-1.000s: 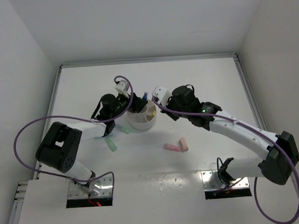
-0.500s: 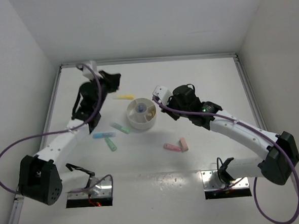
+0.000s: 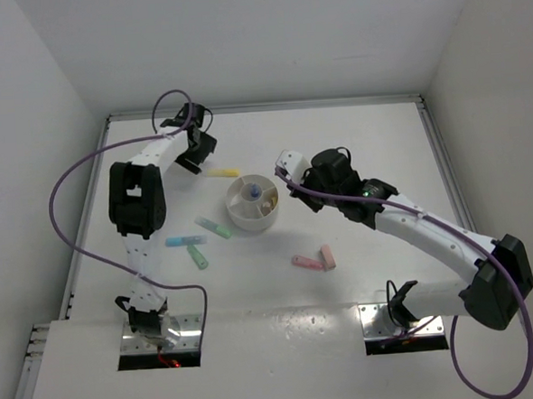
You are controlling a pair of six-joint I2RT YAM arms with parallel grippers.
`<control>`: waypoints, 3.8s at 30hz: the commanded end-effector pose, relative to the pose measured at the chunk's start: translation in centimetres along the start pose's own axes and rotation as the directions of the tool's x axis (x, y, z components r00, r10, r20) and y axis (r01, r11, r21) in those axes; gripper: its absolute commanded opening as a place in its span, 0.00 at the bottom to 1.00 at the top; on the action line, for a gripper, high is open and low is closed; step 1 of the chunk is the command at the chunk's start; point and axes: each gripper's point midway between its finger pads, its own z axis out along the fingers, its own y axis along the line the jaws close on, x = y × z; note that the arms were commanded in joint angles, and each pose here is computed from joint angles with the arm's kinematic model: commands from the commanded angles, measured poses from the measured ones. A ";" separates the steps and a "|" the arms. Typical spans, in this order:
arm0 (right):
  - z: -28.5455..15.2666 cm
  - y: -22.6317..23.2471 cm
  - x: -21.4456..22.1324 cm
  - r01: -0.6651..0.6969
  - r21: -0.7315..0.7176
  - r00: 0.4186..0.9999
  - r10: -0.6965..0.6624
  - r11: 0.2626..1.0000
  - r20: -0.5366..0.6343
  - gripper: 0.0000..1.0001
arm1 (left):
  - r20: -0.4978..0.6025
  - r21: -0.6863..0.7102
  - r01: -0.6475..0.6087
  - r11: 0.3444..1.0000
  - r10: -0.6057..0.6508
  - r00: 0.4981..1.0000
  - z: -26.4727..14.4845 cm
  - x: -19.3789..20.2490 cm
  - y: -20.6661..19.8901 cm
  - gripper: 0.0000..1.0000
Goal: Sort the stationery into containers
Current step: Pick up the pen from the center of the board, then place the pen in the storage box.
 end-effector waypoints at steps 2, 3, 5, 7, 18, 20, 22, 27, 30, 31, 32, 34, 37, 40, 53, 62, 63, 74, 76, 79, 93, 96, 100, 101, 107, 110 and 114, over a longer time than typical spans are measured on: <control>0.3 -0.2 -0.9 -0.015 -0.005 0.999 0.015 1.000 0.029 0.10 | 0.034 -0.020 0.078 0.997 -0.078 0.996 -3.3 -0.7 -0.9 0.72; 0.2 -0.3 -1.3 -0.014 -0.002 0.999 0.014 1.000 0.038 0.10 | 0.027 -0.024 0.076 0.997 -0.075 0.997 -3.3 0.0 -0.9 0.70; 0.2 -0.3 -1.3 -0.014 -0.002 0.999 0.014 1.000 0.038 0.10 | 0.017 -0.058 0.075 0.996 -0.074 0.997 -2.0 0.7 -0.1 0.70; 0.2 -0.3 -1.3 -0.014 -0.002 0.999 0.014 1.000 0.038 0.10 | 0.002 -0.063 0.072 0.995 -0.072 0.997 -1.7 1.1 0.1 0.70; -0.4 -0.6 -1.7 -0.014 0.014 0.998 0.013 1.000 0.055 0.09 | -0.033 -0.159 0.089 0.983 -0.095 0.995 0.8 4.1 1.4 0.71; -0.4 -0.6 -1.7 -0.014 0.014 0.998 0.013 1.000 0.055 0.09 | -0.033 -0.169 0.096 0.981 -0.103 0.994 1.2 4.4 1.6 0.70; -0.7 -0.7 -2.0 -0.013 0.017 0.998 0.012 1.000 0.064 0.09 | -0.030 -0.194 0.088 0.977 -0.096 0.995 1.8 4.5 2.0 0.69; -0.9 -0.7 -2.2 -0.013 0.020 0.997 0.012 1.000 0.072 0.09 | -0.008 -0.254 0.090 0.963 -0.095 0.995 2.7 4.5 2.9 0.69; -1.2 -0.8 -2.4 -0.013 0.023 0.997 0.011 1.000 0.081 0.09 | -0.013 -0.273 0.083 0.959 -0.090 0.996 2.8 4.5 2.8 0.59; -1.2 -0.8 -2.4 -0.013 0.023 0.997 0.011 1.000 0.081 0.09 | -0.015 -0.278 0.080 0.957 -0.088 0.996 2.9 4.5 2.8 0.57; -1.2 -0.8 -2.4 -0.013 0.023 0.997 0.011 1.000 0.081 0.09 | -0.015 -0.300 0.061 0.952 -0.069 0.998 3.4 4.7 3.4 0.55; -1.5 -0.9 -2.7 -0.013 0.027 0.996 0.010 1.000 0.092 0.09 | -0.030 -0.340 0.035 0.940 -0.048 0.998 3.4 4.9 4.2 0.55; -1.8 -0.9 -2.9 -0.021 0.029 0.995 0.018 0.999 0.101 0.09 | -0.052 -0.424 -0.013 0.906 -0.010 0.999 3.6 5.6 6.6 0.55; -2.3 -1.2 -3.2 -0.025 0.034 0.992 0.021 0.999 0.121 0.09 | -0.070 -0.463 -0.021 0.886 -0.013 0.997 3.6 5.8 8.2 0.54; -3.4 -1.0 -4.2 -0.030 0.019 0.986 0.026 0.999 0.164 0.09 | -0.079 -0.492 -0.026 0.870 -0.015 0.997 2.8 6.3 11.4 0.07; -3.0 -0.6 -3.7 -0.032 -0.008 0.988 0.033 0.999 0.154 0.09 | -0.019 -0.246 0.025 0.969 -0.030 0.999 -1.1 -1.1 7.6 0.00; -3.0 -0.6 -3.7 -0.032 -0.008 0.988 0.033 0.999 0.154 0.09 | 0.000 -0.199 0.004 0.980 -0.004 1.000 -1.7 -2.4 6.8 0.00; -1.2 -0.2 -2.1 -0.029 -0.030 0.996 0.031 0.999 0.087 0.00 | 0.163 0.051 -0.190 0.980 0.180 0.970 -9.2 -5.2 2.0 0.00; -1.2 -0.2 -2.1 -0.029 -0.030 0.996 0.031 0.999 0.087 0.00 | 0.168 0.066 -0.255 0.965 0.241 0.956 -10.1 -3.9 1.3 0.00; -0.9 -0.1 -1.4 -0.022 -0.027 0.998 0.024 0.999 0.066 0.00 | 0.236 0.050 -0.429 0.902 0.407 0.883 -11.0 -2.1 0.3 0.00; -0.1 0.1 -0.8 -0.029 -0.049 0.998 0.031 0.998 0.046 0.00 | 0.705 0.425 -0.616 0.663 0.184 0.685 -23.8 -2.2 -3.0 0.00; 0.1 0.2 -0.6 -0.030 -0.052 0.999 0.032 0.998 0.037 0.00 | 0.687 0.486 -0.647 0.588 0.200 0.698 -24.1 -1.0 -3.8 0.00; 0.1 -0.2 -0.4 -0.027 -0.045 0.999 0.028 0.999 0.035 0.00 | 0.680 0.557 -0.717 0.419 0.265 0.684 -23.9 2.3 -4.5 0.00; 0.1 -0.2 -0.4 -0.027 -0.045 0.999 0.028 0.999 0.035 0.00 | 0.677 0.571 -0.720 0.395 0.270 0.685 -23.8 2.8 -4.4 0.00; 0.2 -0.2 0.0 -0.033 -0.050 0.999 0.035 0.998 0.028 0.00 | 0.697 0.533 -0.753 0.386 0.305 0.649 -22.8 3.3 -4.1 0.00; 0.2 -0.2 0.0 -0.033 -0.050 0.999 0.035 0.998 0.028 0.00 | 0.699 0.533 -0.763 0.364 0.318 0.640 -22.8 3.7 -4.4 0.00; 0.2 -0.2 0.0 -0.033 -0.050 0.999 0.035 0.998 0.028 0.00 | 0.676 0.518 -0.773 0.367 0.378 0.633 -20.6 5.0 -4.3 0.00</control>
